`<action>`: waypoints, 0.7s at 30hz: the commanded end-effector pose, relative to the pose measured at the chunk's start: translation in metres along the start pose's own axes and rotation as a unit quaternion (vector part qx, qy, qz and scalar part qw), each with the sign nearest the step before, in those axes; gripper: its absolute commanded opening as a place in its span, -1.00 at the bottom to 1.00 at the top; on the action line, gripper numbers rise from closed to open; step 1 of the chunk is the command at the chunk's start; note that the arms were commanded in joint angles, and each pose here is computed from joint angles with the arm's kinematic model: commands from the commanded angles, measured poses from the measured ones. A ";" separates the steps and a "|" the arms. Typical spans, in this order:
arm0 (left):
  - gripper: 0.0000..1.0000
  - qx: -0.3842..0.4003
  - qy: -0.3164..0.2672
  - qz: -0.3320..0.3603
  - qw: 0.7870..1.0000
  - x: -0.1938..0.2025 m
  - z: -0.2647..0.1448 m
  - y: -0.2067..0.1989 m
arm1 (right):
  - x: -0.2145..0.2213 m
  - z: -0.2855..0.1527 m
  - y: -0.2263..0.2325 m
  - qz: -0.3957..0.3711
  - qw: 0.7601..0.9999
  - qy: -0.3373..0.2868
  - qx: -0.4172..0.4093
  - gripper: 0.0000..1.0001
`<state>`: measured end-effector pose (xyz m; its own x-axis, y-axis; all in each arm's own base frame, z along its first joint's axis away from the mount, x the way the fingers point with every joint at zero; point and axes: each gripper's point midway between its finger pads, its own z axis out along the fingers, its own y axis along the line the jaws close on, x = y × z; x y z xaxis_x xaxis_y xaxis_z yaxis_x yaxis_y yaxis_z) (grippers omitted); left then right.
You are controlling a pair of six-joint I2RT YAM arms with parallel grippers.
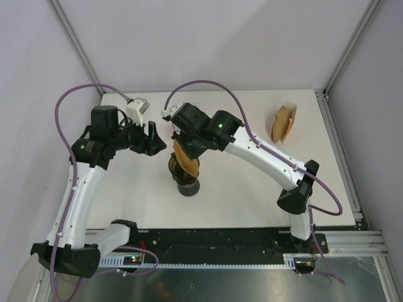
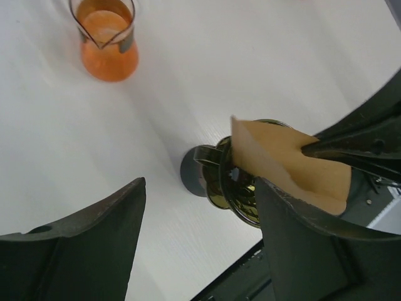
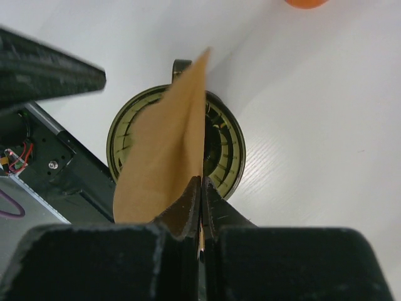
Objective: Place the coffee filter in the dripper
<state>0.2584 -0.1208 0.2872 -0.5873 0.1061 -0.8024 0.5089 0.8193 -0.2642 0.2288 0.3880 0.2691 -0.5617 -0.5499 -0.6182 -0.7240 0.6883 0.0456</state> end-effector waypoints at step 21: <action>0.09 0.061 0.019 -0.038 0.997 0.027 0.018 -0.014 | -0.025 0.016 0.010 0.002 0.999 -0.033 -0.022 -1.00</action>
<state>0.2469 -0.1402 0.2586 -0.6761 0.0596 -0.7344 0.5136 0.7527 -0.4118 0.2366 0.4066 0.2548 -0.5702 -0.5455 -0.6143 -0.7326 0.6760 0.0798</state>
